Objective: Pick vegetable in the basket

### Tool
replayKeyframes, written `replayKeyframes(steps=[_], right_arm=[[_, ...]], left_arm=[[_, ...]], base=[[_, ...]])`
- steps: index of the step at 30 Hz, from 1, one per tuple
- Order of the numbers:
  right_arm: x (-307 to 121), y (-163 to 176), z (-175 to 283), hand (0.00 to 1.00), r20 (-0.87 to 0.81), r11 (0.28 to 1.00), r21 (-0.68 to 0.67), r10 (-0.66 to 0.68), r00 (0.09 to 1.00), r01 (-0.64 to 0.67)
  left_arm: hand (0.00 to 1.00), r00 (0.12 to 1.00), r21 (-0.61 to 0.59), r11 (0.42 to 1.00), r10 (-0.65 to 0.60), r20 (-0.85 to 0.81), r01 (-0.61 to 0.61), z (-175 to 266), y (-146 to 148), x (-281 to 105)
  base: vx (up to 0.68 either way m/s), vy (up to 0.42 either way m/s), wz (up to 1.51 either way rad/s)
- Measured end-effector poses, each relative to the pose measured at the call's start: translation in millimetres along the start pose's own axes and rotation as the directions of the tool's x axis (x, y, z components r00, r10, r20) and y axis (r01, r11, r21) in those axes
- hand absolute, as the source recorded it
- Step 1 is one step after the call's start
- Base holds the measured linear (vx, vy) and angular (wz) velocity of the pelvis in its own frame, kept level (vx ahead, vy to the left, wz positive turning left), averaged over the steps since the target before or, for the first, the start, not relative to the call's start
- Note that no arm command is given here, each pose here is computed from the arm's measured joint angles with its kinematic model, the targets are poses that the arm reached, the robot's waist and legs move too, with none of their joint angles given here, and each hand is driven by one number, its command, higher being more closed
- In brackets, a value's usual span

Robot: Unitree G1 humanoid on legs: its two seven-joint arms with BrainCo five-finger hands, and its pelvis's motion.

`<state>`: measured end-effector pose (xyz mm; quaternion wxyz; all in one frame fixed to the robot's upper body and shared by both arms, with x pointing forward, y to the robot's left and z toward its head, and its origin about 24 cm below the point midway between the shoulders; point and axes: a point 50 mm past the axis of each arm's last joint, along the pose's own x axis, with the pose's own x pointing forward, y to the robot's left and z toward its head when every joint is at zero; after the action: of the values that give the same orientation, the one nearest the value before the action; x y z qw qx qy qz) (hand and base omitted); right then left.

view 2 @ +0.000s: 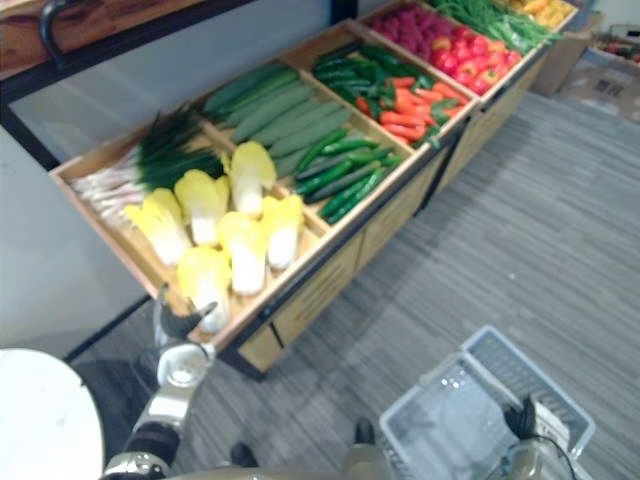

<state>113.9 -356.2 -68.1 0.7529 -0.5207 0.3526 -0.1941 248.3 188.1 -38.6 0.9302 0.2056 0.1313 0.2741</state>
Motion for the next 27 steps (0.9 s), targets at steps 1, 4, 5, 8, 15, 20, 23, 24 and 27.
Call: replayKeyframes(steps=[1,4,5,8,15,20,23,24,27], right_arm=[[0,0,-1,1.0,-0.002,1.0,-0.001,0.001,1.0,-0.001],[0,0,-1,1.0,-0.001,1.0,-0.001,0.001,1.0,-0.001],[0,0,0,1.0,0.001,1.0,0.001,-0.001,1.0,0.001],[2,-2,7,1.0,0.02,0.999,0.014,-0.029,0.999,0.029],[1,-2,7,1.0,0.02,0.999,0.017,-0.051,0.998,0.051],[0,-1,7,1.0,0.018,0.998,0.017,-0.054,0.998,0.054],[-1,1,8,1.0,0.017,0.998,0.025,-0.061,0.998,0.061],[-2,2,8,1.0,0.016,0.998,0.027,-0.064,0.998,0.064],[-4,5,10,1.0,0.014,0.998,0.035,-0.061,0.998,0.06]], left_arm=[[0.0,1.0,0.0,1.0,0.001,0.002,-0.001,0,0,0],[0.0,1.0,0.001,1.0,-0.001,0.004,0.001,1,-1,-1],[0.0,1.0,0.0,1.0,-0.002,0.006,0.002,2,-1,-1],[0.0,1.0,-0.01,1.0,-0.004,0.025,0.005,6,-1,0],[0.0,0.999,0.005,1.0,-0.021,0.035,0.02,9,-3,0],[0.0,0.999,0.008,1.0,-0.024,0.036,0.023,9,-4,0],[0.0,0.999,0.012,1.0,-0.026,0.035,0.026,9,-4,0],[0.0,0.999,0.014,1.0,-0.027,0.034,0.026,9,-4,0],[0.0,0.999,0.017,0.999,-0.03,0.034,0.03,9,-5,-1]], base=[[0.0,0.0,0.0],[0.01,-0.001,0.01],[0.0,0.0,0.0],[-0.01,-0.002,0.02],[0.0,0.0,0.0],[0.0,0.0,0.0],[0.0,0.0,0.0],[0.0,0.0,0.0],[0.0,0.0,0.0]])
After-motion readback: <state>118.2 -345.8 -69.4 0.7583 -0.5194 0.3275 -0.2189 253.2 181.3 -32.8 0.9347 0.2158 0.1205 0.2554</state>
